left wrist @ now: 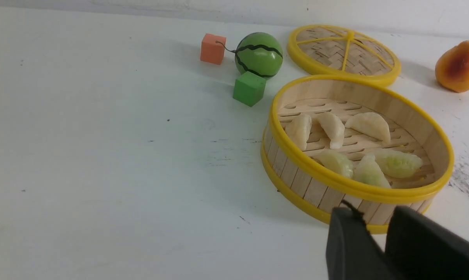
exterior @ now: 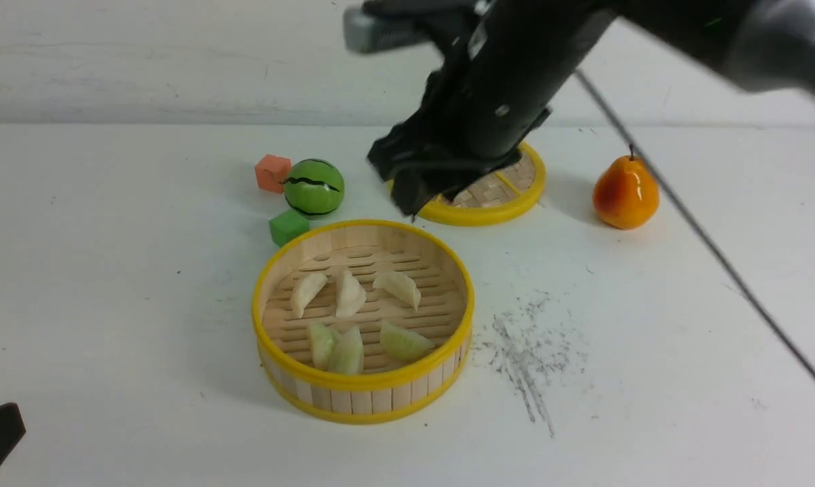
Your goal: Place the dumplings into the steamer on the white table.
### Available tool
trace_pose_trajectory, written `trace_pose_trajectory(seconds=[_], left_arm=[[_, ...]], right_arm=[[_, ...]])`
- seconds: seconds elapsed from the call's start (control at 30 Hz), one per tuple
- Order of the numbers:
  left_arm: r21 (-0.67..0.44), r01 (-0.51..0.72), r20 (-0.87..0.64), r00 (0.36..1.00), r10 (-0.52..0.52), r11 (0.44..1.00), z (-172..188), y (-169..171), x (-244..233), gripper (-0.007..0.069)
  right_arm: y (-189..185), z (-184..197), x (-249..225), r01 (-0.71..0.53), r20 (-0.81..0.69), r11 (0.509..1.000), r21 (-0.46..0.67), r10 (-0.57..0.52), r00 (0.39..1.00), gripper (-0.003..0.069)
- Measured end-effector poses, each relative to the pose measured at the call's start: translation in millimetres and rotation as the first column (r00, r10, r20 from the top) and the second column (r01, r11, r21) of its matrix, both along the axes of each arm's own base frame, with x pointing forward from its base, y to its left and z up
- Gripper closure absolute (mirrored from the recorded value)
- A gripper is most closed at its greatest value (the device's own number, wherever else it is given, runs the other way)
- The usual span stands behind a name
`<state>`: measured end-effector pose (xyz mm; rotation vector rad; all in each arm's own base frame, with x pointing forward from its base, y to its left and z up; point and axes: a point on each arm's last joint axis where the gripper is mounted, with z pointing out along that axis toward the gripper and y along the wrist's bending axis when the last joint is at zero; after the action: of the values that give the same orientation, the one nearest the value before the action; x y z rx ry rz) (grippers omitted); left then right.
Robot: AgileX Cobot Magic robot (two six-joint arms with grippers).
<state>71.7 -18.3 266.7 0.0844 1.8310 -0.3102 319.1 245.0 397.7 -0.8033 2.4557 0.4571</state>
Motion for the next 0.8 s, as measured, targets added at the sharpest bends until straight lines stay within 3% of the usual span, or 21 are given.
trace_pose_trajectory(seconds=[0.13, 0.23, 0.4, 0.53, 0.8], left_arm=[[0.0, 0.0, 0.0, 1.0, 0.0, 1.0, 0.0, 0.0, 0.0, 0.0473], [0.0, 0.0, 0.0, 1.0, 0.0, 1.0, 0.0, 0.0, 0.0, 0.0471], [0.0, 0.0, 0.0, 1.0, 0.0, 1.0, 0.0, 0.0, 0.0, 0.0465], [0.001, 0.0, -0.001, 1.0, 0.0, 1.0, -0.1, 0.0, 0.0, 0.0461], [0.002, -0.001, -0.004, 1.0, 0.001, 1.0, -0.3, 0.1, -0.1, 0.045]], right_arm=[[-44.9, 38.0, -54.7, -0.005, 0.094, 1.0, -0.021, 0.007, 0.996, 0.0557], [-72.8, 35.7, -91.3, -0.004, 0.09, 0.999, -0.049, 0.009, 0.996, 0.066], [-104.4, 8.0, -133.5, 0.008, 0.13, 0.999, -0.033, -0.003, 0.992, 0.0679], [-129.5, -34.6, -165.2, 0.029, 0.247, 0.999, 0.045, -0.039, 0.968, 0.0679], [-164.1, -107.9, -205.3, 0.016, 0.509, 0.984, 0.177, -0.105, 0.854, 0.0677]])
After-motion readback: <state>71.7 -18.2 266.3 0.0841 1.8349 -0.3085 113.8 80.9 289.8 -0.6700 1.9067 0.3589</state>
